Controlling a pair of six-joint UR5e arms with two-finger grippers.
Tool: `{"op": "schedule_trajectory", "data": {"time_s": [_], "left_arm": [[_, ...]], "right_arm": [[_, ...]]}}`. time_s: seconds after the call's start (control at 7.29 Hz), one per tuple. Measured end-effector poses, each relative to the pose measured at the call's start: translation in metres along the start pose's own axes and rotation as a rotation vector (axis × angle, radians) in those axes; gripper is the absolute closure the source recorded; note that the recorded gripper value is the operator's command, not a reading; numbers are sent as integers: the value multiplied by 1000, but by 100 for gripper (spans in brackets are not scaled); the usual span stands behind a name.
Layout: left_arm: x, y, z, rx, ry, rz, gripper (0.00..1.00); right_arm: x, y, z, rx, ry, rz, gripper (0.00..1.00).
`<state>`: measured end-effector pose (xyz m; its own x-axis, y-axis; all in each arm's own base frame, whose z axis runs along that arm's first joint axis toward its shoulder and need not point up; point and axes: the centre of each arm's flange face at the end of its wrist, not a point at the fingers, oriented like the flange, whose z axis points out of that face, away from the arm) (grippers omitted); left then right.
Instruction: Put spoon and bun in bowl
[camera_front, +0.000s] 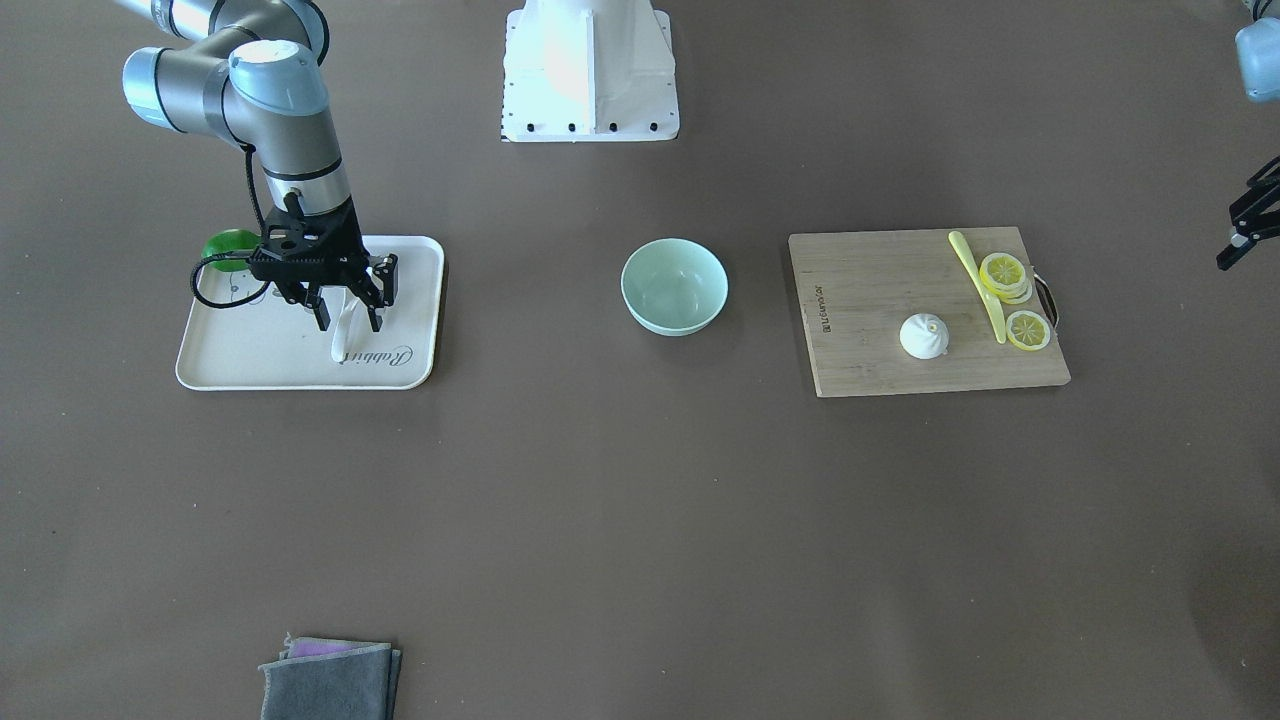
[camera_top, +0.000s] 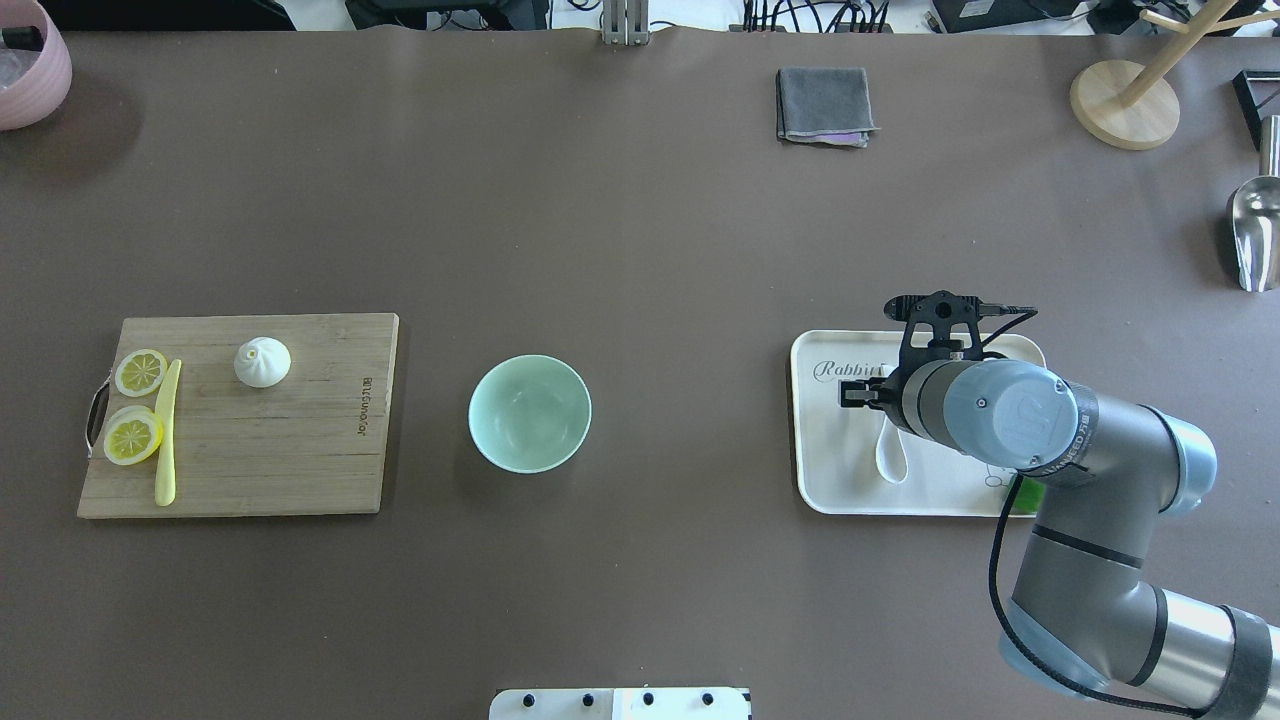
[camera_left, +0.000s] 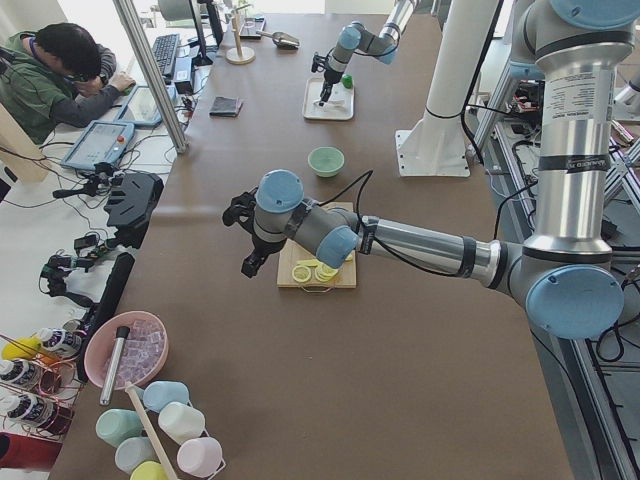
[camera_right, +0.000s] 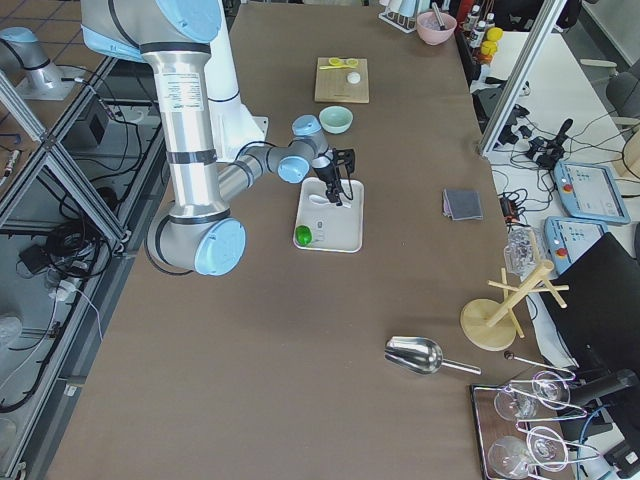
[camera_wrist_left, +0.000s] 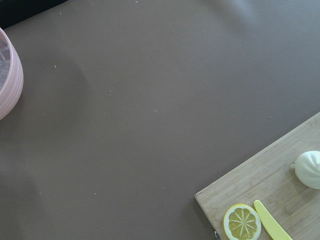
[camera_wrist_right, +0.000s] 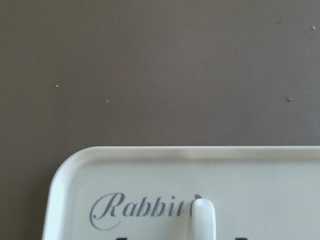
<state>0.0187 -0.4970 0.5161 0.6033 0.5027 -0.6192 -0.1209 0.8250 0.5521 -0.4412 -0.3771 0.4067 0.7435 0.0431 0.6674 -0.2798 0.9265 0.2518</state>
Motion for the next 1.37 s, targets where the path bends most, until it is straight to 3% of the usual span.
{"op": "schedule_trajectory", "data": {"time_s": [0.41, 0.55, 0.69, 1.1, 1.37], "left_arm": [[1, 1, 1, -2, 1, 0, 1], [1, 1, 1, -2, 1, 0, 1], [1, 1, 1, -2, 1, 0, 1], [1, 2, 1, -2, 1, 0, 1], [1, 3, 1, -3, 3, -1, 1]], "right_arm": [[3, 6, 5, 6, 16, 2, 66], [4, 8, 7, 6, 20, 6, 79], [4, 9, 8, 8, 23, 10, 100], [-10, 6, -6, 20, -7, 30, 100], [-53, -6, -29, 23, -39, 96, 100]]}}
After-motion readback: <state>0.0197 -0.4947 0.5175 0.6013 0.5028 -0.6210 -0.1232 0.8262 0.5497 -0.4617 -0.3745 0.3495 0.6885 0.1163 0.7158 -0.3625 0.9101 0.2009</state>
